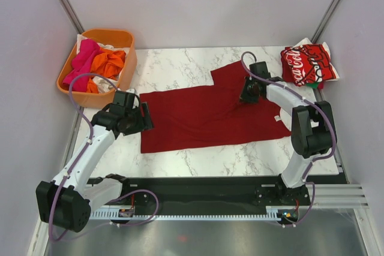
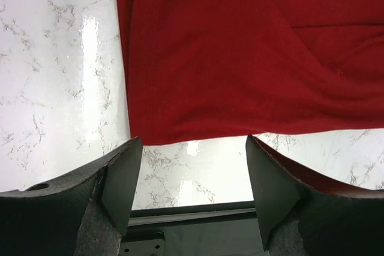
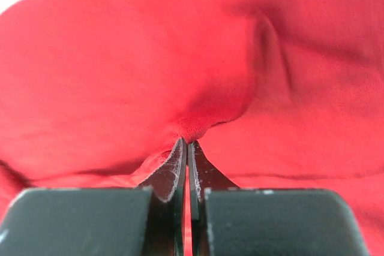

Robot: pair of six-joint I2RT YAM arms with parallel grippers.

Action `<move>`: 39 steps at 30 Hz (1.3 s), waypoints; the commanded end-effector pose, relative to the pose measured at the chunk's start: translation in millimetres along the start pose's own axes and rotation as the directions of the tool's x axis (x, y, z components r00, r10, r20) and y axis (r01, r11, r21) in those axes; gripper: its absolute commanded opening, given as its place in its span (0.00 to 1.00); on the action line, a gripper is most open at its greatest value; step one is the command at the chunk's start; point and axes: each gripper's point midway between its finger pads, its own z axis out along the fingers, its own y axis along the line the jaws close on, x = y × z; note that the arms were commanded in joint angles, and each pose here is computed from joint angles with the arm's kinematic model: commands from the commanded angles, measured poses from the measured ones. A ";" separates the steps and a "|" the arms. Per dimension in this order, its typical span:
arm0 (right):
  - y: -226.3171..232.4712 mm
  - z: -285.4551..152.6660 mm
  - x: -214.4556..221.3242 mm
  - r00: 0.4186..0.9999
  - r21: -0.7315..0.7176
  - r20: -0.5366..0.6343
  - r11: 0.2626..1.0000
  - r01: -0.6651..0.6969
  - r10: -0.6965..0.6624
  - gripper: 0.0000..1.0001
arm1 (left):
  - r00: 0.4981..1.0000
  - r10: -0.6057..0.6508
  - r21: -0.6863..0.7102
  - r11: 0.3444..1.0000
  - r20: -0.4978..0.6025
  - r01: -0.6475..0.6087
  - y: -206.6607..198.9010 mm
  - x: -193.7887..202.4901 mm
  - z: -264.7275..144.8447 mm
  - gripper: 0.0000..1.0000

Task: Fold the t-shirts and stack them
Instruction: Fold the tshirt

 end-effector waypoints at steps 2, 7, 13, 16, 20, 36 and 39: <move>29.0 -6.9 -41.9 0.997 -0.040 0.076 0.999 0.016 -0.013 0.04 | 0.998 0.036 -0.004 0.999 0.052 -0.036 1.9 -8.5 -2.2 0.77; 43.4 6.2 -57.6 0.997 -0.062 0.077 0.998 0.016 -0.012 0.05 | 0.998 0.034 -0.007 0.999 0.051 -0.033 2.5 -8.5 -1.5 0.77; 53.6 22.8 -67.4 0.998 -0.073 0.063 0.997 0.036 -0.031 0.57 | 0.999 0.035 -0.016 0.999 0.039 -0.035 3.8 -7.3 1.3 0.77; 59.8 24.2 -71.8 0.996 -0.092 0.062 0.993 0.076 -0.070 0.76 | 0.999 0.038 -0.012 0.999 0.038 -0.038 2.7 -7.6 1.4 0.80; 67.4 9.9 -87.2 0.988 -0.100 0.105 0.987 0.126 -0.116 0.84 | 0.999 0.040 -0.025 0.999 0.030 -0.040 -0.3 -17.7 7.8 0.82; 40.1 -97.6 -55.8 0.965 -0.108 0.221 0.980 0.169 -0.142 0.85 | 0.991 0.136 -0.280 0.951 0.003 -0.130 -7.7 -157.3 115.3 0.77; 35.7 -118.7 -39.6 0.961 -0.138 0.237 0.974 0.177 -0.141 0.85 | 0.990 0.135 -0.348 0.927 -0.037 -0.139 12.7 -163.5 136.6 0.77</move>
